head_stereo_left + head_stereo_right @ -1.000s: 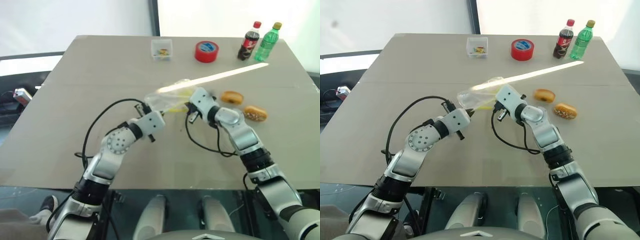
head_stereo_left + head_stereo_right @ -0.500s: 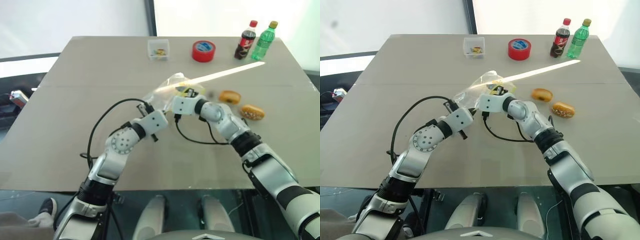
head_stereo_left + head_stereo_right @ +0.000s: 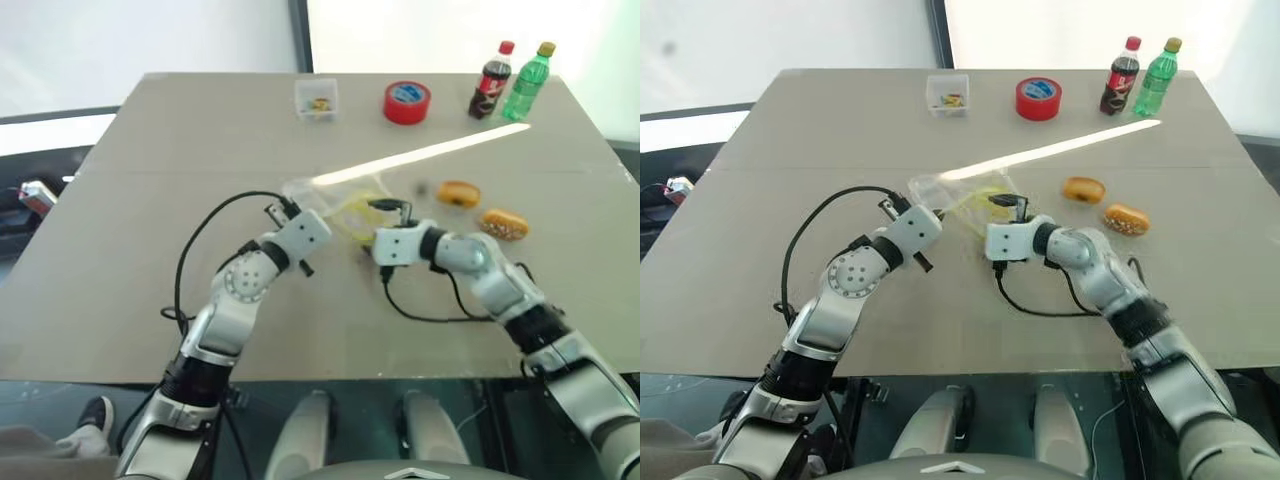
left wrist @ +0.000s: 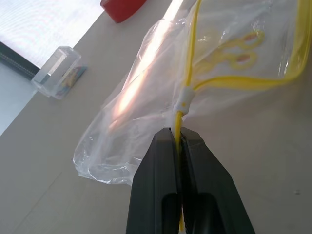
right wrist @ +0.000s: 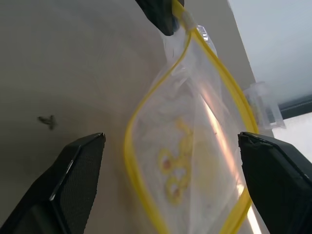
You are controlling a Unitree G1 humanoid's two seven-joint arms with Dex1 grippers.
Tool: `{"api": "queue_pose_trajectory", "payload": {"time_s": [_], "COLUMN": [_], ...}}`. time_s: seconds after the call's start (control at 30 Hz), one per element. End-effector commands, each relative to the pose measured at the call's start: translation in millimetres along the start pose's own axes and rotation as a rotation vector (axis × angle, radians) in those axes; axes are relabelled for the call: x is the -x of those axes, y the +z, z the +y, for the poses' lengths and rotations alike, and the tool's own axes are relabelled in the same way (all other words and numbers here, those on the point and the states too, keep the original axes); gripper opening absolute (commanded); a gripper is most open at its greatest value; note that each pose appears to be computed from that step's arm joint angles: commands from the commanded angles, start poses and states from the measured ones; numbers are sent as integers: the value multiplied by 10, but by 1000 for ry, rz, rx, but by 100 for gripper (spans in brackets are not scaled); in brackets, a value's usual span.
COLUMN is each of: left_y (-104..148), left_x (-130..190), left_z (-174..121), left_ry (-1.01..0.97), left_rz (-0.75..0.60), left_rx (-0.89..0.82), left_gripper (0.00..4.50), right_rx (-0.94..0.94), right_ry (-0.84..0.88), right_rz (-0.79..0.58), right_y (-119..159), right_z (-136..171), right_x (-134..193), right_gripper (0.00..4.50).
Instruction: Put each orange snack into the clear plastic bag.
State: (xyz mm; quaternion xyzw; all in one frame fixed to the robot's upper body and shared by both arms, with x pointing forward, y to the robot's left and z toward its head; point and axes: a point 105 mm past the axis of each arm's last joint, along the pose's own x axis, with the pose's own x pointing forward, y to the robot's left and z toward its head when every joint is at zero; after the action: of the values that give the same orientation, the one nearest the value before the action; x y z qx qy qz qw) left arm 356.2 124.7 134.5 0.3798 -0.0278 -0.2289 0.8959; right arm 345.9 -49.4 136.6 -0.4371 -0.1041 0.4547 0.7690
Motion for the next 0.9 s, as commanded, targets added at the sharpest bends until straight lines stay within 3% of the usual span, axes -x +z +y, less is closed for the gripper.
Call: {"api": "queue_pose_trajectory", "payload": {"time_s": [0.03, 0.17, 0.37, 0.53, 0.73, 0.83, 0.9], "left_y": [82, 69, 38, 48, 46, 35, 23], "left_x": [26, 29, 29, 4, -19, -15, -2], "left_z": [106, 111, 97, 60, 62, 67, 71], "left_ry": [46, 49, 48, 34, 35, 38, 42], "left_rz": [-26, -22, -15, -23, -26, -24, -22], "left_rx": [-16, -14, -8, -7, -8, -10, -10], "left_gripper": [0, 0, 0, 0, 0, 0, 0], "right_rx": [-135, -343, -475, -601, -728, -754, -769], "right_ry": [-66, -124, -199, -223, -220, -197, -164], "right_rz": [-46, 53, 314, 433, 479, 497, 489], "right_y": [101, -265, -956, -1305, -1513, -1553, -1538], "right_z": [-310, -560, -756, -767, -746, -707, -660], "right_x": [306, 774, 1394, 1600, 1578, 1567, 1550], "right_gripper": [447, 447, 447, 447, 447, 364, 265]}}
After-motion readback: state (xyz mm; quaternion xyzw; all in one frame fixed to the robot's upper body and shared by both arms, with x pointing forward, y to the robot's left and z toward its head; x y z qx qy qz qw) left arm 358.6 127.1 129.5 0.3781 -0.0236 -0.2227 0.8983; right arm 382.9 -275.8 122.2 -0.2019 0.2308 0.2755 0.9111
